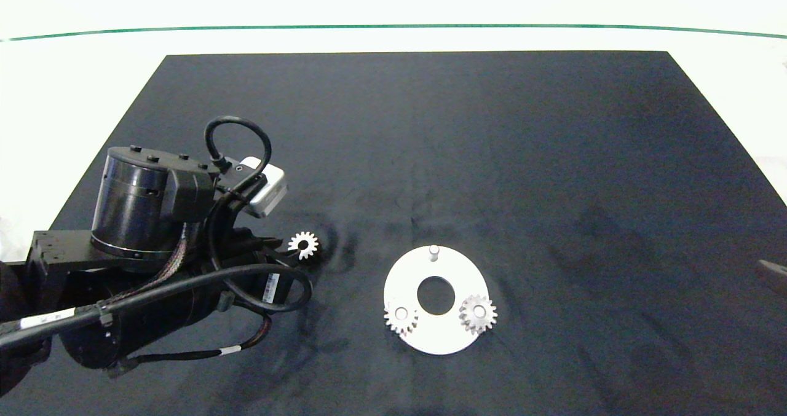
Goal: Install three planetary gears onto the carrier pins
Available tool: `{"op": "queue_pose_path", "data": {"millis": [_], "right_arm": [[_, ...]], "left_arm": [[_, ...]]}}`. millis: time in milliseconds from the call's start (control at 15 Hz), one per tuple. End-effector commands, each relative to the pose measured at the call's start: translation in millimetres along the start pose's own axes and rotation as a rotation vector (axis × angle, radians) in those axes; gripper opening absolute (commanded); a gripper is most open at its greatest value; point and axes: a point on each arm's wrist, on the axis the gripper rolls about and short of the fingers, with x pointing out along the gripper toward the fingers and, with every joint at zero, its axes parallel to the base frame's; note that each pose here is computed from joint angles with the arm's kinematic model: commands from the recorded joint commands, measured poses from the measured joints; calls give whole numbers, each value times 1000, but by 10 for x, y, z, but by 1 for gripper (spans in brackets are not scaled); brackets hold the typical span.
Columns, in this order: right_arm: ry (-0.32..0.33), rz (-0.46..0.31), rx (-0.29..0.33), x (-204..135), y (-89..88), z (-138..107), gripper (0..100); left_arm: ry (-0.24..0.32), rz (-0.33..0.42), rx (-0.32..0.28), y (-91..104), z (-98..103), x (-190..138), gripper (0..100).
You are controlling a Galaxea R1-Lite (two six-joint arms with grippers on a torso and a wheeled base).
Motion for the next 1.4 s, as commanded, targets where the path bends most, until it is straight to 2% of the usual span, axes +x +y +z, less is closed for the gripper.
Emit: {"op": "queue_pose_path", "data": {"millis": [67, 267, 533, 667, 867, 1400], "right_arm": [[0, -1, -1, -2, 0, 0, 100], [1, -1, 0, -3, -1, -8, 100], [0, -1, 0, -10, -4, -11, 100], [0, -1, 0, -10, -4, -11, 100], [1, -1, 0, -9, -3, -15, 100], [0, -1, -1, -53, -20, -22, 100]], "left_arm": [[-8, -4, 3, -13, 7, -17, 100], [12, -15, -10, -59, -14, 40, 100], [77, -22, -96, -176, -74, 305, 100], [63, -19, -133, -208, -64, 408, 100], [35, -6, -151, -172, -4, 452, 100], [58, 51, -176, -12, -60, 543, 100]]}}
